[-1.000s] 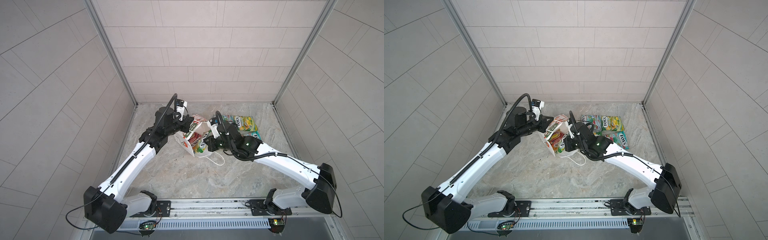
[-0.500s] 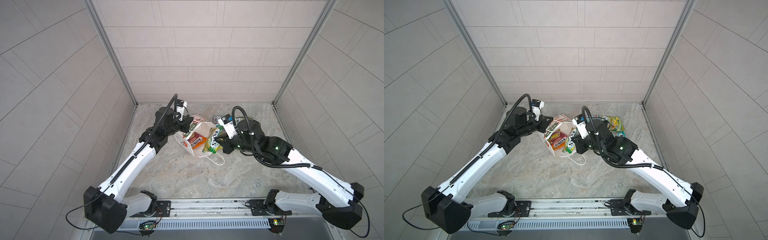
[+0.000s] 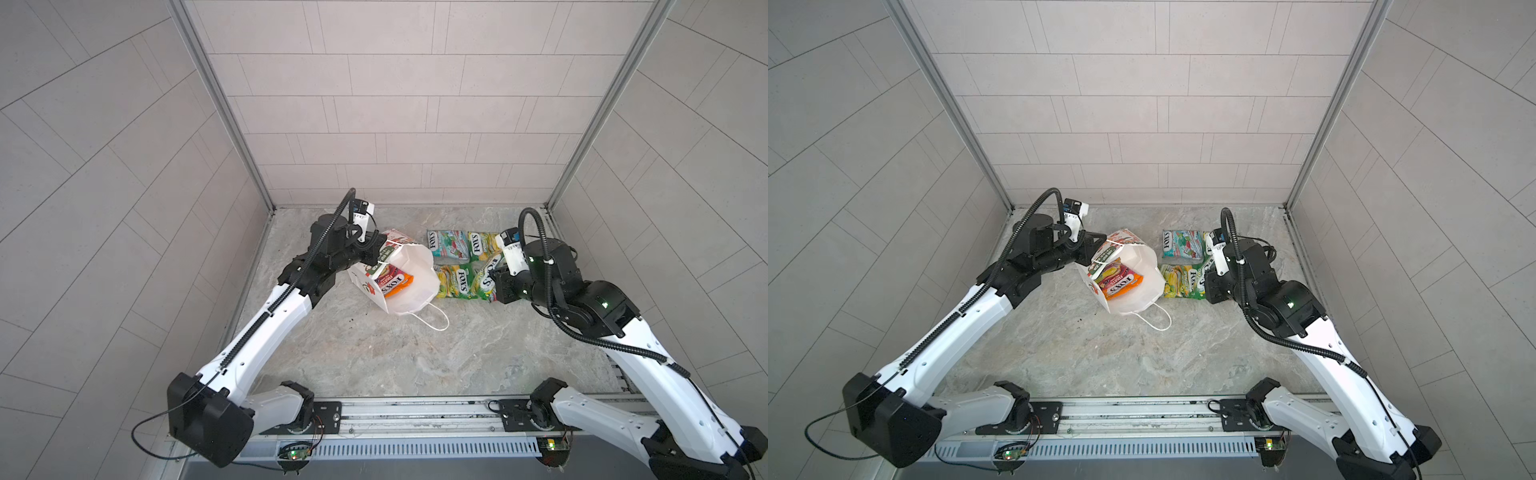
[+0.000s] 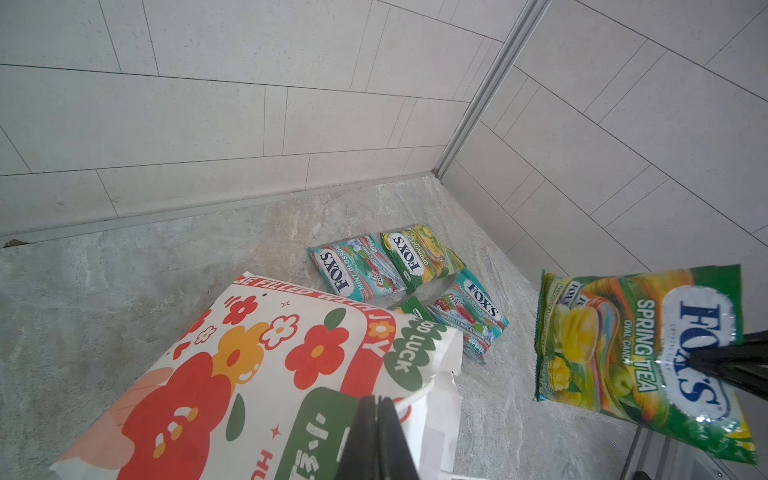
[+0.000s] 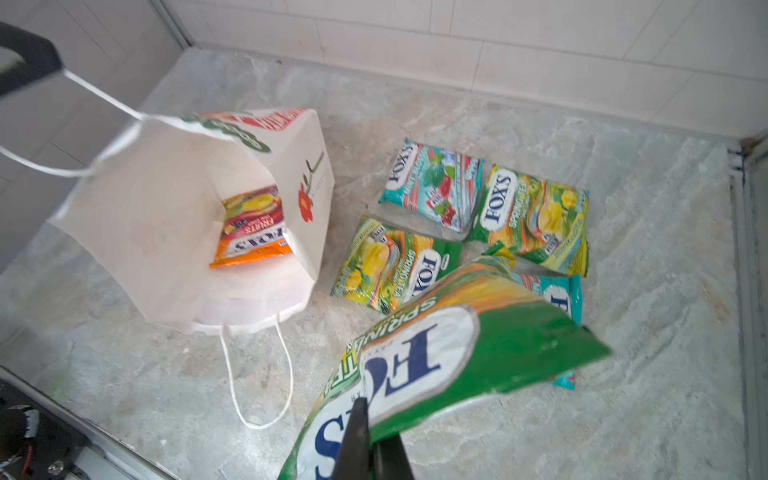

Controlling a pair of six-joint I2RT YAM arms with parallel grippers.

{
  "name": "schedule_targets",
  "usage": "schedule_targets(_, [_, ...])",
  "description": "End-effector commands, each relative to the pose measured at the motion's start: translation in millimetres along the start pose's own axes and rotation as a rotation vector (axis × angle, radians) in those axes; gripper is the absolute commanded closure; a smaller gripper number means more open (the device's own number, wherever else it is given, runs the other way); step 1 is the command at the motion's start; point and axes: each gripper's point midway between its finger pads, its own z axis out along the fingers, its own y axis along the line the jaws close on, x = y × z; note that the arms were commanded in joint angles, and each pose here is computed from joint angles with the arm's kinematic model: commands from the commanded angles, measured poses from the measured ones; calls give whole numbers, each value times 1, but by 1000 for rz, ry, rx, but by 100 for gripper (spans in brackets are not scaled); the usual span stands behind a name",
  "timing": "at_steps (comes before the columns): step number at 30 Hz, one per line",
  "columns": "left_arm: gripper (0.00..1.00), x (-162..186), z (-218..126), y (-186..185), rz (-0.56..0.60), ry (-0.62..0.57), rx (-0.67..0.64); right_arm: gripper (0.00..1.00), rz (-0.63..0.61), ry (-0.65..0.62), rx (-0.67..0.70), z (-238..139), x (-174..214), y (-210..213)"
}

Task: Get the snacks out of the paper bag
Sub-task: 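Lower the Spring Tea packet onto the table nearer the robot than the others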

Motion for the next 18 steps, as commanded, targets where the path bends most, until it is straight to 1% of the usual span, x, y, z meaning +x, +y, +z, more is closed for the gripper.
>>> schedule_targets(1, [100,-5,-6,-6,18,-15,10,100,-26,57,30,4,24,-10])
schedule_targets(5, [100,-4,-5,-7,17,-11,14,100,-5,124,-14,23,51,-4])
schedule_targets(10, [100,-3,-4,-8,19,-7,17,100,59,164,-143,49,75,17])
schedule_targets(14, [100,-2,-3,-8,19,-6,18,100,84,148,-280,67,83,41])
schedule_targets(18, [100,-1,-3,-8,24,-3,18,100,96,119,-367,77,84,57])
